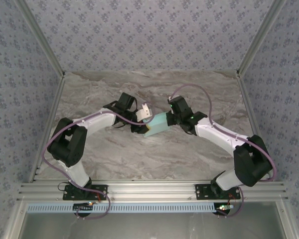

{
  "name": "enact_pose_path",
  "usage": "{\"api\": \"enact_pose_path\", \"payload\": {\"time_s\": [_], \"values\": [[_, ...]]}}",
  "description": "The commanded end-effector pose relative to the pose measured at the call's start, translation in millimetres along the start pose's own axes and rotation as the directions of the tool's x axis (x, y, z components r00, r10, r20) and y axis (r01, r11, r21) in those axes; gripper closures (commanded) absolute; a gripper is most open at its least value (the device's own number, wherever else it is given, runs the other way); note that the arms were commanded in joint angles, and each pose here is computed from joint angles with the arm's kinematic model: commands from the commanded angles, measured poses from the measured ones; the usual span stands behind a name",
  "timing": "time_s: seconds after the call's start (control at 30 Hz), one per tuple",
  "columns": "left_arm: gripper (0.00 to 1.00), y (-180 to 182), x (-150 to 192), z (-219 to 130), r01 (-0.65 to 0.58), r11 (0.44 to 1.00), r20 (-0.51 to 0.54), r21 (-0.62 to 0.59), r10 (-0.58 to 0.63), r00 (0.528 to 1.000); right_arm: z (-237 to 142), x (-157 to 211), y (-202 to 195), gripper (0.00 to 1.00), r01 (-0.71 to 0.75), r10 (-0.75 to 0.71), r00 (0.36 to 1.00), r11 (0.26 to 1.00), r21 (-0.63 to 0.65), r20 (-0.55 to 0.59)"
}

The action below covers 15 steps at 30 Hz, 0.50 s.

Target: Fold the paper box

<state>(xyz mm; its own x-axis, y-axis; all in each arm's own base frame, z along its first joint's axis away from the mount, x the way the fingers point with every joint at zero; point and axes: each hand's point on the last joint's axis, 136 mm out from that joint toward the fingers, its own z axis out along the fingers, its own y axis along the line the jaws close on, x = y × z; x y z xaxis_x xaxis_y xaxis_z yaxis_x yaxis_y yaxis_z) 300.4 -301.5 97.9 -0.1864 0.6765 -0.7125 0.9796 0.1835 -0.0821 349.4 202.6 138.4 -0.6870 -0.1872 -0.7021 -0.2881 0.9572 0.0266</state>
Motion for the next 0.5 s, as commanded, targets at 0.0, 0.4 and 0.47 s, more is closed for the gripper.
{"api": "enact_pose_path", "payload": {"time_s": [0.0, 0.4, 0.47], "values": [[0.68, 8.8, 4.1, 5.3, 0.003, 1.0, -0.032, -0.024, -0.004, 0.999, 2.4, 32.2, -2.2, 1.0, 0.008, -0.007, 0.997, 1.0, 0.017, -0.081], [0.55, 10.6, -3.6, -0.7, 0.007, 0.999, -0.006, -0.047, -0.007, 1.0, -1.5, 35.5, 3.2, 1.0, 0.07, -0.067, 0.997, 0.996, 0.056, -0.043], [0.51, 12.1, -4.8, -3.0, 0.006, 0.998, 0.002, -0.059, -0.006, 1.0, -2.3, 34.6, 3.1, 1.0, 0.068, -0.065, 0.997, 0.996, 0.064, -0.042]]}}
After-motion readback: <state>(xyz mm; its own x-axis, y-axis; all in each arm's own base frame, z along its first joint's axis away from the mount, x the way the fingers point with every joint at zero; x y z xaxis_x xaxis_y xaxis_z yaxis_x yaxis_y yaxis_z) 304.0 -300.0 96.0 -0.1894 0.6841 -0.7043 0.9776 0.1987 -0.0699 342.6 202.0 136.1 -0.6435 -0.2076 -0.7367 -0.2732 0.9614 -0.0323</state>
